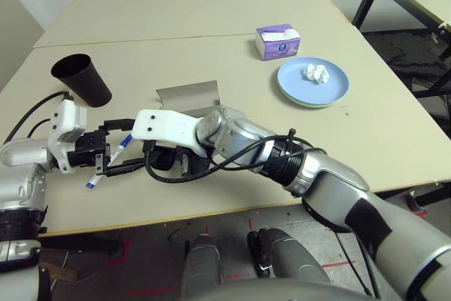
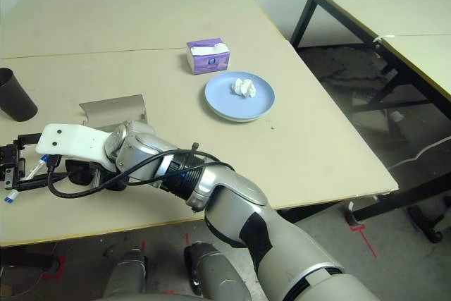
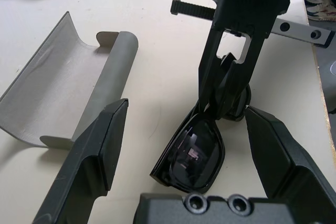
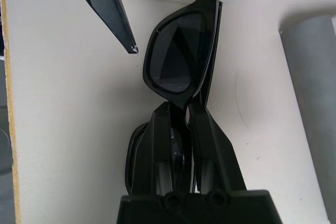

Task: Organize and tidy the items on the table.

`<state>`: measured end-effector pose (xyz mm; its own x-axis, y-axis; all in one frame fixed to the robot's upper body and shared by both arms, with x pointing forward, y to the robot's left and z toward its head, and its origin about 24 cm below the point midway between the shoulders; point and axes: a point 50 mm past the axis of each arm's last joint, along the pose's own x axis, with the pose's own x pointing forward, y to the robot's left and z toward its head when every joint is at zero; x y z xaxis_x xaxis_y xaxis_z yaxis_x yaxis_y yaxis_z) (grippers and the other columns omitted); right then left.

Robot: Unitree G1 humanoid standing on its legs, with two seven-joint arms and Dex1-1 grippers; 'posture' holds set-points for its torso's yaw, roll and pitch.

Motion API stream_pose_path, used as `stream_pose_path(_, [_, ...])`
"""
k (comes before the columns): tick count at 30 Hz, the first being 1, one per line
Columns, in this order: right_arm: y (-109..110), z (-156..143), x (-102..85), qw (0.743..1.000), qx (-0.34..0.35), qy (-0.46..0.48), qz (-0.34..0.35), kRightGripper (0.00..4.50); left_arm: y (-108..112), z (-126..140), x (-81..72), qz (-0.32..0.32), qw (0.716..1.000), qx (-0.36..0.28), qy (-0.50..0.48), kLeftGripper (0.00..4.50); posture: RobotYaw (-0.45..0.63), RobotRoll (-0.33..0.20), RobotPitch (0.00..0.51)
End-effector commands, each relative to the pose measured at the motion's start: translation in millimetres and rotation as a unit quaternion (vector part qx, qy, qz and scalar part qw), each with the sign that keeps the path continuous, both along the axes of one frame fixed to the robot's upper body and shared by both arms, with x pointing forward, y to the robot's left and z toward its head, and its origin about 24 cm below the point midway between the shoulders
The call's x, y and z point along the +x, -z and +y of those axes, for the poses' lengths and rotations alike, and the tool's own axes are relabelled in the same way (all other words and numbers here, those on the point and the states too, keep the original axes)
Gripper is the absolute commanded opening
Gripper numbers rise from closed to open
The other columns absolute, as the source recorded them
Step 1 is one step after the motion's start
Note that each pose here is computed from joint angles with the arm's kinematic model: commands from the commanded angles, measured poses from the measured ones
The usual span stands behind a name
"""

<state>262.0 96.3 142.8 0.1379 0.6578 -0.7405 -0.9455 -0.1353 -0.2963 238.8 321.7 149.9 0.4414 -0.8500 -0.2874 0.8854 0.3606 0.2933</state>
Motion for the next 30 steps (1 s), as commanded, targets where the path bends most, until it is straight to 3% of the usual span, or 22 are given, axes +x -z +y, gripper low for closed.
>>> stream_pose_path(1, [27,-3,-4.0,0.998,-0.057,-0.015,0.0,0.22,4,-2,-2.4,0.008,1.0,-0.007,0.001,4.5,-0.01,0.0,0.164])
stream_pose_path(11, [24,-21,10.5,0.995,-0.098,-0.029,0.0,0.17,8,-5,-5.3,0.015,1.0,-0.009,0.003,4.5,-0.02,0.0,0.162])
stream_pose_path(18, [14,-25,23.7,0.996,-0.086,-0.004,0.008,0.01,10,-7,-5.4,0.018,1.0,-0.012,0.004,4.5,-0.02,0.0,0.163])
stream_pose_path(30, [-24,-38,67.8,0.996,-0.041,0.073,-0.008,0.01,19,-11,-8.0,0.03,0.999,-0.016,0.01,4.5,-0.03,0.0,0.167])
